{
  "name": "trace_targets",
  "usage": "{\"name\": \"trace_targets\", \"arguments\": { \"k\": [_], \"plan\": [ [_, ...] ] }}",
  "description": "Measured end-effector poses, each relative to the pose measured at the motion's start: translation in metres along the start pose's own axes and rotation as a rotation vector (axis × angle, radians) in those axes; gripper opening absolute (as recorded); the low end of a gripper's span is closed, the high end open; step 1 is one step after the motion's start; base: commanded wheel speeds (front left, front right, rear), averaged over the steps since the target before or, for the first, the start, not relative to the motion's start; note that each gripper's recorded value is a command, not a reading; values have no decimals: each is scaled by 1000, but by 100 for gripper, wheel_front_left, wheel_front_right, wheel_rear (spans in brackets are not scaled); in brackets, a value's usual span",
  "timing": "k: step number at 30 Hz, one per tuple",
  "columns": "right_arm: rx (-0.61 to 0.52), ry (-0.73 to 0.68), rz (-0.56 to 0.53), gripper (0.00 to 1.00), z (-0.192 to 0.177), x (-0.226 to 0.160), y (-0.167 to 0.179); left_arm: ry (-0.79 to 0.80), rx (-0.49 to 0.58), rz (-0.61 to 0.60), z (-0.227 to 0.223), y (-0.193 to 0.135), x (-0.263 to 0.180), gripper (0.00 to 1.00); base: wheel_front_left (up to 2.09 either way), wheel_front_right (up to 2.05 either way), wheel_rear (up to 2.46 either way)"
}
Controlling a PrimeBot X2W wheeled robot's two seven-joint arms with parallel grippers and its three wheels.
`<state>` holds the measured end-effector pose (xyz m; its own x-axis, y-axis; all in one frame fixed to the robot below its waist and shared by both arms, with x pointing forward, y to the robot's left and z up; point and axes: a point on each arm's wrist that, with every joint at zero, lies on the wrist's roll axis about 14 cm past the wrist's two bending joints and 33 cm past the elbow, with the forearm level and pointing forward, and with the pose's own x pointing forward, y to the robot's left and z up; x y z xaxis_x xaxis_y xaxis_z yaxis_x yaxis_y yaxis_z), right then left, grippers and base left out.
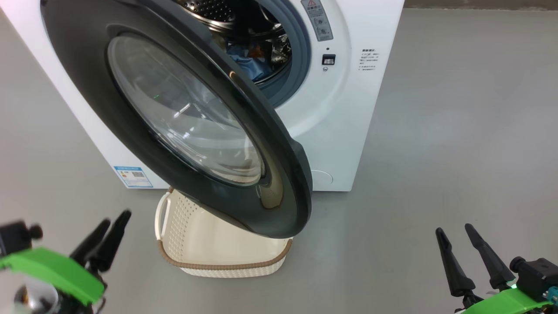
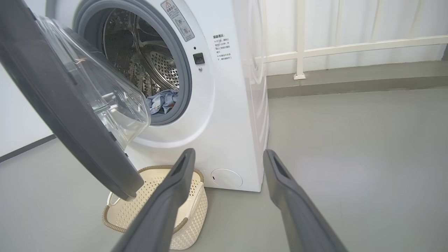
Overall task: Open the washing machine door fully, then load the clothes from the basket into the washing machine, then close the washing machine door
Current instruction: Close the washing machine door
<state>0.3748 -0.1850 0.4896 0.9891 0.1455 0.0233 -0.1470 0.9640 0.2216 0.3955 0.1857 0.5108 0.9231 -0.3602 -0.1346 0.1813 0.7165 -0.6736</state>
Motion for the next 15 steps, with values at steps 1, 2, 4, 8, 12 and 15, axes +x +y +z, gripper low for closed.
{"name": "trace_targets", "arguments": {
  "k": [1,2,4,8,12,15],
  "plan": [
    [-2,-2,-5,100,1,-1,-2,-7,-1,15,-4,5,-2,100,0,0,0],
    [-3,-5,-12,100,2,-2,-4,-15,-4,28,-8,9,-4,100,0,0,0],
    [-6,-6,-22,100,3,-3,-8,-26,-8,51,-17,16,-8,100,0,0,0],
    [-13,-3,-37,100,3,-8,-13,-38,28,86,-31,28,-15,100,0,0,0],
    [-15,4,-55,100,1,-16,-18,-29,92,103,-40,36,-16,100,0,0,0],
    [-16,0,-65,100,3,-19,-21,-25,145,101,-43,36,-14,100,0,0,0]
  ]
}}
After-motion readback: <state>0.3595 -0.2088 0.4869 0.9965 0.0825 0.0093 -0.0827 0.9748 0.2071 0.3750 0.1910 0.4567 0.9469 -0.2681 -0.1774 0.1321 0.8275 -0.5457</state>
